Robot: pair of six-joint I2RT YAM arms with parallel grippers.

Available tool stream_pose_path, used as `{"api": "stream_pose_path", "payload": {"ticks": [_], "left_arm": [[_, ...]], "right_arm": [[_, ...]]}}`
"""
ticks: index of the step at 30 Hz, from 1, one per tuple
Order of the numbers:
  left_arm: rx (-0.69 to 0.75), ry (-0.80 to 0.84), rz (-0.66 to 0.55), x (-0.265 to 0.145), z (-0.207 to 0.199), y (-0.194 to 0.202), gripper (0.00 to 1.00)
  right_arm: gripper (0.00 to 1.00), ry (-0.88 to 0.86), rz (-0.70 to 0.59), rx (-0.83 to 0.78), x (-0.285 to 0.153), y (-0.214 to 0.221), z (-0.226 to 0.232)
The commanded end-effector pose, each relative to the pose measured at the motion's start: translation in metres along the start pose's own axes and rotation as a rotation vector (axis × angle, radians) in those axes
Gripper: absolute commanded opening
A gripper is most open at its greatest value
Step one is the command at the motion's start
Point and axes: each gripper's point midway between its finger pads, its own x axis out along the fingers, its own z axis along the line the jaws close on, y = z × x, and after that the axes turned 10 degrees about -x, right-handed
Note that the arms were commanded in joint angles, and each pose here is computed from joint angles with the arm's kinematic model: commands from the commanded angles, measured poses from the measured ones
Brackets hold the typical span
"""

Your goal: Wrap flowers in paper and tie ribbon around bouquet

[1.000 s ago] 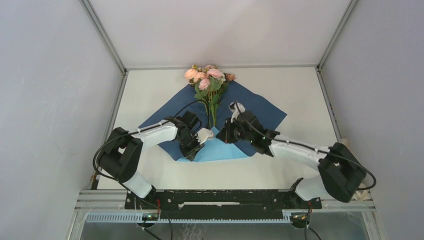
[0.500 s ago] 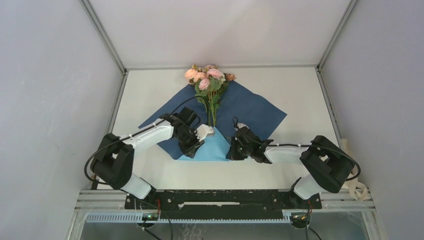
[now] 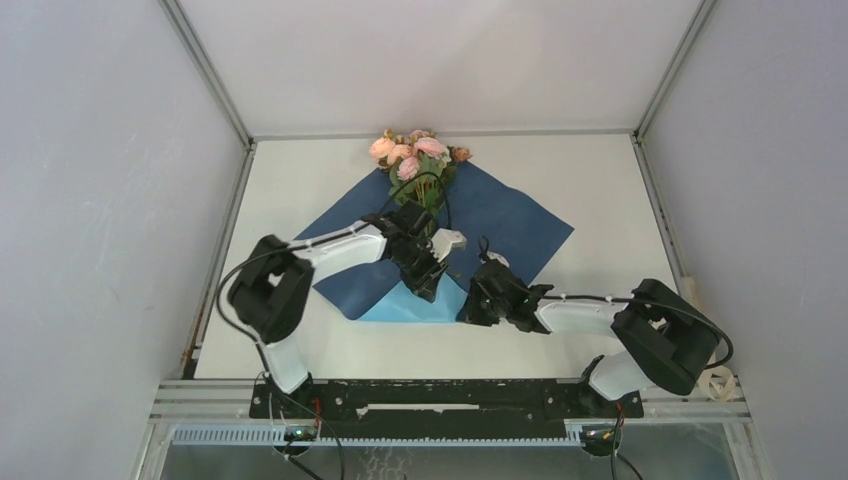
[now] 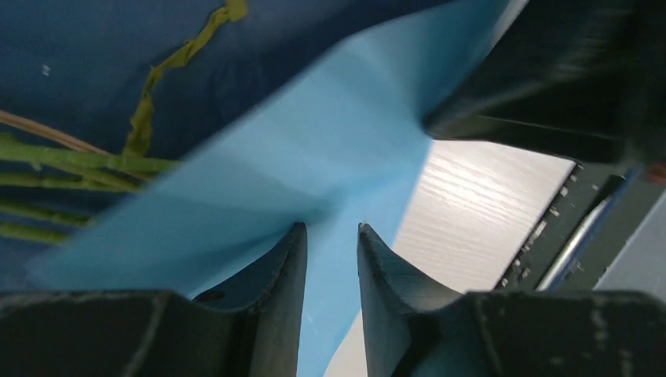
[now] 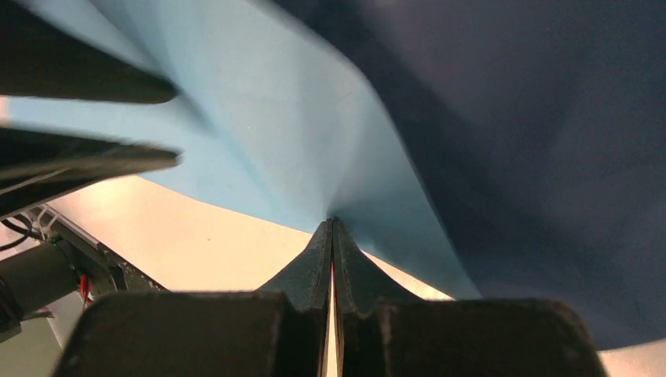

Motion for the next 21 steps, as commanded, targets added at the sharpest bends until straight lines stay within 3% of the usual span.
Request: {"api": "stream_pose_path", "payload": {"ticks": [1,5,8,11,15,21], "left_arm": [[-0.109,-0.027,-0.02,0.022,0.016,-0.017,0.35],[-0.139,-0.009,0.008,0.031,0.017,-0.007,0.35],[-0.144,-0.007,0.012,0.031,0.015,-0.003,0.35],[-0.153,-0.009,0.014,0.031,0.015,-0.001,0.35],[-0.163,-0.002,0.016,0.032,0.014,-0.001,0.35],[-0.16,-0.001,0.009,0.029,0.012,-0.003,0.35]], "right_arm": [[0.09,0.049,-0.03,0.083,-0.012,-0.003,-0.003],[0.18,0.139,-0.059,0.133,-0.034,0.0,-0.016],[0.45,0.178,-0.076,0.235,-0.044,0.009,-0.025],[0.56,0.214,-0.104,0.377,-0.047,0.017,-0.032],[0.63,0.271,-0.154,0.502,-0.044,0.015,-0.043],[0.65,0.36,-0.222,0.506,-0.033,0.006,-0.065]]}}
